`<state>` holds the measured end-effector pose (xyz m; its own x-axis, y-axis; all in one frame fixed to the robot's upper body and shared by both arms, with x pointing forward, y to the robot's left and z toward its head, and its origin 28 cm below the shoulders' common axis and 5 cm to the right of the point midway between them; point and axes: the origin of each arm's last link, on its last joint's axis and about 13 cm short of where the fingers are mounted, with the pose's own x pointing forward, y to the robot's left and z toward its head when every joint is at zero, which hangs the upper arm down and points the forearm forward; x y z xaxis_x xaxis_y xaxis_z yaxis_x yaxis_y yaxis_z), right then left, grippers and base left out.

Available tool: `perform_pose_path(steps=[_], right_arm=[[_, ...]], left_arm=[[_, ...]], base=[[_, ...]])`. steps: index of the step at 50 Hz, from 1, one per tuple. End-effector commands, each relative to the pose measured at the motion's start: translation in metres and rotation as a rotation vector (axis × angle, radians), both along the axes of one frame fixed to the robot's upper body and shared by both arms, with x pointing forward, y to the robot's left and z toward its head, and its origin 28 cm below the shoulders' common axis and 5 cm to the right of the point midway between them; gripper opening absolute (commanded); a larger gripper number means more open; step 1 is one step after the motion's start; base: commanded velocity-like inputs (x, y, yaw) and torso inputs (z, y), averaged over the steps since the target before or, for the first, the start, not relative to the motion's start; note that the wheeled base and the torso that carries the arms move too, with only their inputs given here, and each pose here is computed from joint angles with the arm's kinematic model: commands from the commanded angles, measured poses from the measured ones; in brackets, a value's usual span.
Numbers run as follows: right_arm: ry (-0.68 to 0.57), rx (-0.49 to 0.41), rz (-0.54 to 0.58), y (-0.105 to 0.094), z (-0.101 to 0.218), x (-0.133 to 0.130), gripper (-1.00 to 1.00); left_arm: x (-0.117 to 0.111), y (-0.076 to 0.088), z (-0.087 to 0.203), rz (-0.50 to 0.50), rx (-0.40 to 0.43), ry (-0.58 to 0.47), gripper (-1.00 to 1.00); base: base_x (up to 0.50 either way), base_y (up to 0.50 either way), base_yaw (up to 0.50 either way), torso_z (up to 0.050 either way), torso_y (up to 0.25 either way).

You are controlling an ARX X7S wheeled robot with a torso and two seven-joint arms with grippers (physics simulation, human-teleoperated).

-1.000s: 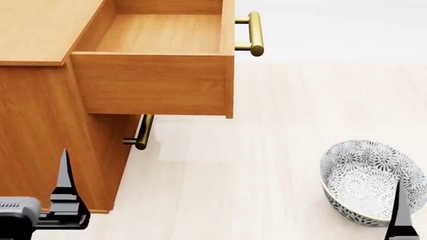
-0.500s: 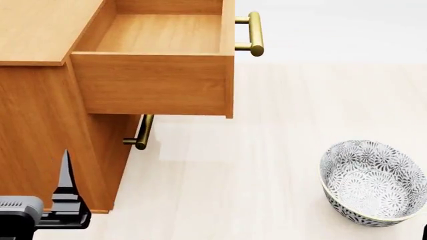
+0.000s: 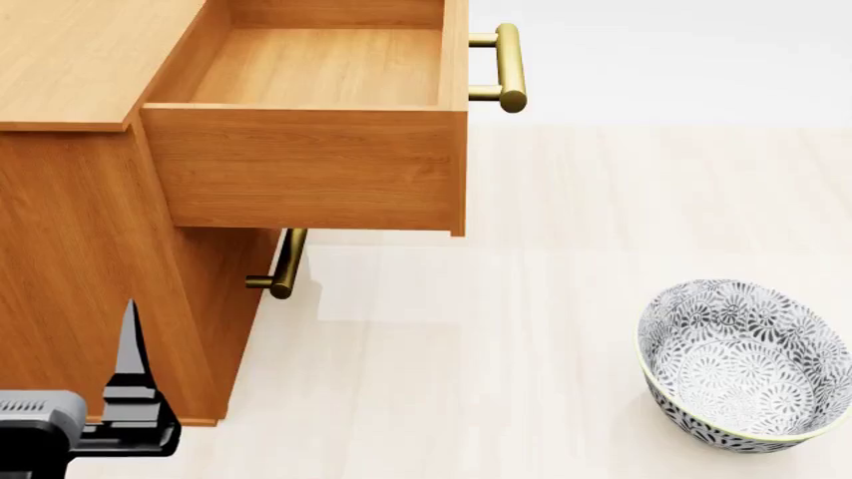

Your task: Put the ketchup in the top drawer of the cabinet.

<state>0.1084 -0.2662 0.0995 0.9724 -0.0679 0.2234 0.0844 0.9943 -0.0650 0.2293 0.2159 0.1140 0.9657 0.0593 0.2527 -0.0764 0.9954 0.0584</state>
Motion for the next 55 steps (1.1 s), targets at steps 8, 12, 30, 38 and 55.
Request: perform_pose_path(steps=[8,12,30,38,55], right_arm=[[0.037,0.030,-0.050,-0.003,-0.025,-0.014,1.00],[0.044,0.034,-0.048,-0.002,-0.030,-0.014,1.00],[0.062,0.054,-0.073,-0.003,-0.044,-0.016,1.00],[0.078,0.056,-0.075,-0.002,-0.048,-0.015,1.00],[0.086,0.061,-0.079,-0.001,-0.051,-0.014,1.00]], left_arm=[[0.002,0.000,-0.001,0.008,-0.006,0.011,1.00],[0.002,0.000,-0.002,0.008,-0.007,0.013,1.00],[0.002,0.000,-0.002,0.012,-0.007,0.016,1.00],[0.003,0.000,-0.003,0.014,-0.009,0.020,1.00],[0.003,0.000,-0.004,0.012,-0.020,0.029,1.00]], base=[[0.00,0.00,0.00,0.000,0.000],[0.00,0.00,0.00,0.000,0.000],[0.00,0.00,0.00,0.000,0.000],[0.00,0.00,0.00,0.000,0.000],[0.00,0.00,0.00,0.000,0.000]])
